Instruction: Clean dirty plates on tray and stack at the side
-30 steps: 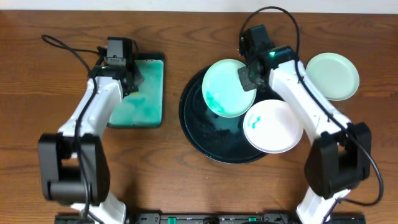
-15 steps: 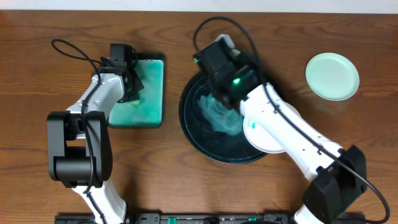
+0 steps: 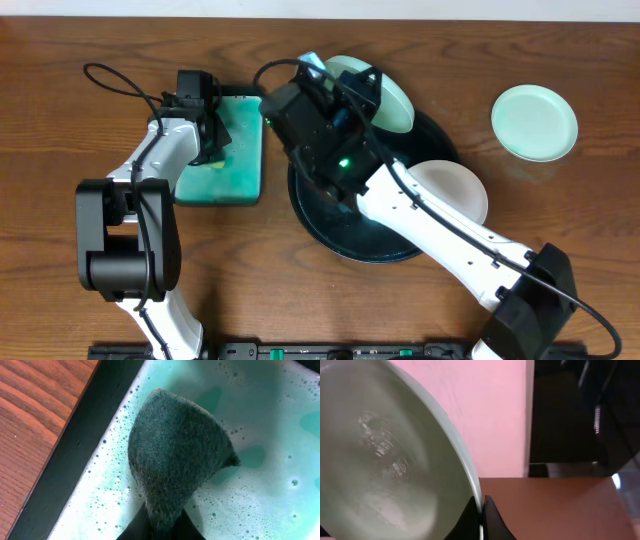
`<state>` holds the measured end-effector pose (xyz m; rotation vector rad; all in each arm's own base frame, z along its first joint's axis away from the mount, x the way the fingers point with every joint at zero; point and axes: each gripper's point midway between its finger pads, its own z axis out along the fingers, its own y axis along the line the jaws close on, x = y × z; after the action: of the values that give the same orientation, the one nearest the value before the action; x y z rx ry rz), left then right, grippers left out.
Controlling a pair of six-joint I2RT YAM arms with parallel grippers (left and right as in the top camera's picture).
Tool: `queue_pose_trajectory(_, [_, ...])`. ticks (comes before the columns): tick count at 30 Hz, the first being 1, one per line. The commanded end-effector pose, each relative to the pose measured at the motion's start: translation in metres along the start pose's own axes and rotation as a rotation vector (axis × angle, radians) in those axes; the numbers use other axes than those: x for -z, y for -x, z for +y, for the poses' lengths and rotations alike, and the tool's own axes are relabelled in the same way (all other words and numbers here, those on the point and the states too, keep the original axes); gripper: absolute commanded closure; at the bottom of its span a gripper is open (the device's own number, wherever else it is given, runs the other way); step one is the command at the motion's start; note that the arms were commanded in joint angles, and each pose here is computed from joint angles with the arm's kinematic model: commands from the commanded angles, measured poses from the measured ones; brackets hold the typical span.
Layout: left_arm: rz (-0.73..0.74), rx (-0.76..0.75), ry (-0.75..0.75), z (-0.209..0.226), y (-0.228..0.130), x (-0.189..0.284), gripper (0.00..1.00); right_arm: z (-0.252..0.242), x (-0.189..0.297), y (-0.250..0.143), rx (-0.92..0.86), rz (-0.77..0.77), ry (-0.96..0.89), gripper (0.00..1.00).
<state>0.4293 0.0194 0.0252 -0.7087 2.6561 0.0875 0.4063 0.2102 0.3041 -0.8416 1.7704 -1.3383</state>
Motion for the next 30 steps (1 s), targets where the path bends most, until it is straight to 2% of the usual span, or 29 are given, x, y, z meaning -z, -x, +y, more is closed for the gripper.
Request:
queue_pose_trajectory(1, [-0.001, 0.007, 0.007, 0.002, 0.001, -0.001, 0.93, -0.022, 0.008, -0.005, 0.041, 0.028, -0.057, 0.99])
queue_pose_trajectory(5, [-0.001, 0.007, 0.007, 0.001, 0.001, -0.001, 0.93, -0.009, 0.006, -0.001, -0.008, -0.013, 0.001, 0.99])
queue_pose_trajectory(10, [0.000, 0.007, 0.007, 0.002, 0.001, -0.001, 0.93, 0.035, 0.004, -0.004, 0.068, -0.064, 0.194, 0.99])
queue_pose_trajectory(13, [-0.001, 0.008, 0.007, 0.001, 0.001, -0.001, 0.93, 0.030, 0.001, -0.009, 0.083, -0.031, 0.152, 0.99])
queue_pose_trajectory(17, [0.000, 0.007, 0.007, 0.002, 0.001, -0.001, 0.93, -0.004, -0.003, -0.020, 0.097, 0.068, -0.022, 0.99])
queue_pose_trajectory(20, [0.000, 0.008, 0.007, 0.002, 0.001, -0.001, 0.93, -0.005, -0.010, -0.021, 0.095, 0.069, -0.012, 0.99])
queue_pose_trajectory(22, [0.000, 0.007, 0.007, 0.002, 0.001, -0.001, 0.93, 0.016, -0.016, -0.015, 0.063, 0.009, 0.105, 0.99])
queue_pose_trajectory(25, [0.000, 0.008, 0.007, 0.002, 0.001, -0.001, 0.93, 0.068, -0.021, -0.013, 0.027, -0.082, 0.423, 0.99])
queue_pose_trajectory(30, [0.007, 0.006, 0.011, 0.003, -0.001, -0.001, 0.93, 0.078, -0.063, -0.032, -0.347, 0.003, 0.613, 0.99])
